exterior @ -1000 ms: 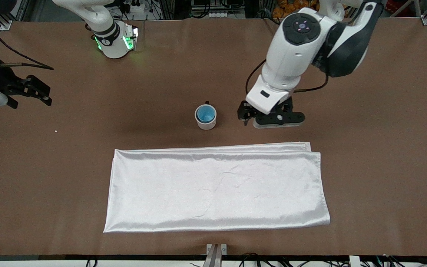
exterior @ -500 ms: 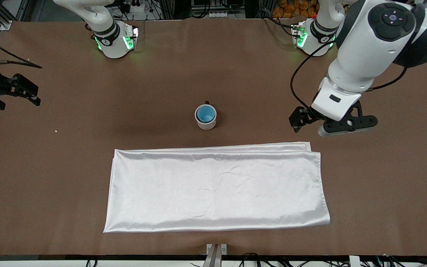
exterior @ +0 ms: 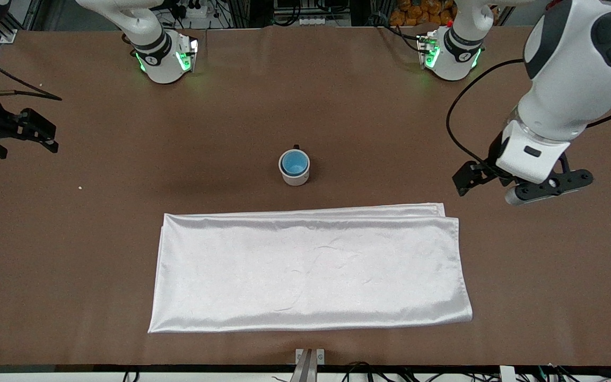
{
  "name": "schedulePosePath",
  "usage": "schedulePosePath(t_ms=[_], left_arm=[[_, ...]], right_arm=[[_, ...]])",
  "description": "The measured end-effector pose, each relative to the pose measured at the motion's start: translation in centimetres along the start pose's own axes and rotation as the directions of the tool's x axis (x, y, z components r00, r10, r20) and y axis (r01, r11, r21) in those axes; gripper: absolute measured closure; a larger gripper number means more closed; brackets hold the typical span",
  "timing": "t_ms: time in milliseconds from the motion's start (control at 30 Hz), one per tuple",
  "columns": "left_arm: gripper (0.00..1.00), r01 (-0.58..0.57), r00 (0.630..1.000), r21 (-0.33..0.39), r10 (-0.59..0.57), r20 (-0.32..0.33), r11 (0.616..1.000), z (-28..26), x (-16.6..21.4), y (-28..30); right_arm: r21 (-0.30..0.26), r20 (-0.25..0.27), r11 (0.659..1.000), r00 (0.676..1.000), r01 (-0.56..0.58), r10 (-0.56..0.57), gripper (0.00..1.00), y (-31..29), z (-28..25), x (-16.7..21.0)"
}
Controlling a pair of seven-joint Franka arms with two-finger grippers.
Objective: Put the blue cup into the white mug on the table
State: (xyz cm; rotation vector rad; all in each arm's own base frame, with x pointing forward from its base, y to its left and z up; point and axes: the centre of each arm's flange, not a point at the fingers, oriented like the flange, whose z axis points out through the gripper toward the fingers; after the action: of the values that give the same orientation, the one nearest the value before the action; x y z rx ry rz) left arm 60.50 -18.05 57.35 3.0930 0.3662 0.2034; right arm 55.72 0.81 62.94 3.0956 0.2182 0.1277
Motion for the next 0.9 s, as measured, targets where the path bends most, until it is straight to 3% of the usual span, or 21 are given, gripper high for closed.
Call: schedulePosePath(t_ms=[267,600,900], left_arm=[[0.00,-0.079,0.997,0.009,0.079,-0.020,0.997,-1.8,1.3,-3.8],[0.00,-0.226,0.973,0.040,0.224,0.055,0.973,-2.6,0.6,-6.1],[0.00,-0.217,0.974,0.031,0.214,0.075,0.976,-3.0,0.7,-8.8]], right_arm=[[-0.003,0.013,1.000,1.000,0.003,-0.003,0.00,0.0,0.7,0.3],[-0.006,0.021,1.000,1.000,-0.022,0.022,0.00,1.5,1.1,0.3],[-0.006,0.020,1.000,0.999,-0.027,0.027,0.00,1.8,1.2,0.4]])
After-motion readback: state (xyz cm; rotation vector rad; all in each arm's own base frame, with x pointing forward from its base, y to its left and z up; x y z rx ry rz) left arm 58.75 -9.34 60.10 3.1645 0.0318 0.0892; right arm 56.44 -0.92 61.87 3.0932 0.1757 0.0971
